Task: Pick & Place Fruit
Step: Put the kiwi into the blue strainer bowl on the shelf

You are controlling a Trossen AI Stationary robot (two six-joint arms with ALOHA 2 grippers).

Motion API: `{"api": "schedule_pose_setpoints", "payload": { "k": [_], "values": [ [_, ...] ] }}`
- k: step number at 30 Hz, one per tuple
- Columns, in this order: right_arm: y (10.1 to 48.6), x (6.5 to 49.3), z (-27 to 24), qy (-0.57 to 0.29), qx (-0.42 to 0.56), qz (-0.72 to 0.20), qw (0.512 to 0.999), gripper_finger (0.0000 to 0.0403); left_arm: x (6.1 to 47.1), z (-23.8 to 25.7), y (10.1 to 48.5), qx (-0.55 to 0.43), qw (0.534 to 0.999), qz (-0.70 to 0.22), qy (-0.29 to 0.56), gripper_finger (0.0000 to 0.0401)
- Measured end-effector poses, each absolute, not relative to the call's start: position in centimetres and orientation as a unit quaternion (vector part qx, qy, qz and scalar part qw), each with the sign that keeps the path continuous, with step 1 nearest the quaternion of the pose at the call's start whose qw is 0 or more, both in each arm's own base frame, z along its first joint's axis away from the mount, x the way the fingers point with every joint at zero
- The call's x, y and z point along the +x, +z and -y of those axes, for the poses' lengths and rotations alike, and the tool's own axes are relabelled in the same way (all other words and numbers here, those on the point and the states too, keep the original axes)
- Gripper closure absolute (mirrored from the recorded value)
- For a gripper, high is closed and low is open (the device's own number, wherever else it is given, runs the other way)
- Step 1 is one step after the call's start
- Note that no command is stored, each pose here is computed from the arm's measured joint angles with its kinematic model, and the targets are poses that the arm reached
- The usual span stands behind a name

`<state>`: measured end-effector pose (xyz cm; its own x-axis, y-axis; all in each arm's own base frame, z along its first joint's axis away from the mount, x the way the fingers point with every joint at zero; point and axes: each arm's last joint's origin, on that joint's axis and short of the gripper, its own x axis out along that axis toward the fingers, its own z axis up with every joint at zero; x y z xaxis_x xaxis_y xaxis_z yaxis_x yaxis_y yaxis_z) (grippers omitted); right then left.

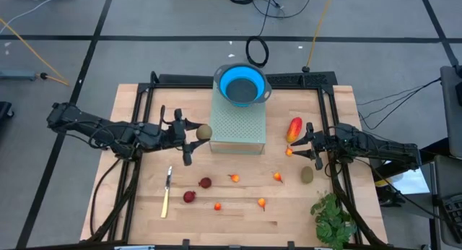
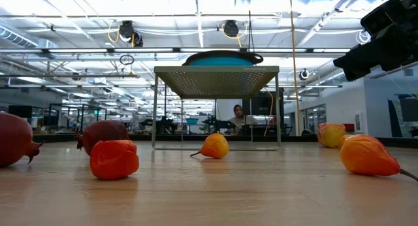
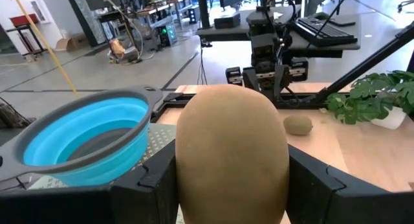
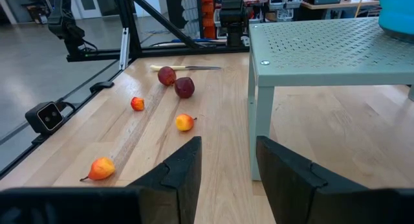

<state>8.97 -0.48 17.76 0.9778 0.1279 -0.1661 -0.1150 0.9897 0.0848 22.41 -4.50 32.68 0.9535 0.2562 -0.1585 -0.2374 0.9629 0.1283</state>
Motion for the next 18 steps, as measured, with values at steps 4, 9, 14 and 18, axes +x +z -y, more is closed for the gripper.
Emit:
{"api": "schedule_pose_setpoints", "payload": {
  "k": [4, 9, 14, 18],
  "values": [
    [17.77, 8.97, 0.48, 0.061, 0.037, -0.086, 0.994, 0.0264, 22.41, 4.5, 32.68, 0.054, 0.987, -0.087, 0.125, 0.0199],
    [17.76, 8.97, 0.48, 0.061, 0.037, -0.086, 0.994, 0.0264, 22.42, 4.5, 32.7, 0.004, 0.988, -0.08, 0.129, 0.0199],
    [17.77, 8.97, 0.48, 0.061, 0.037, -0.086, 0.994, 0.0264, 22.42, 4.51, 32.69, -0.121, 0.981, -0.063, 0.138, 0.0199],
    [17.78, 8.97, 0.48, 0.061, 0.037, -0.086, 0.994, 0.0264, 22.68, 4.57, 32.48, -0.205, 0.967, -0.054, 0.144, 0.0199]
  ]
}}
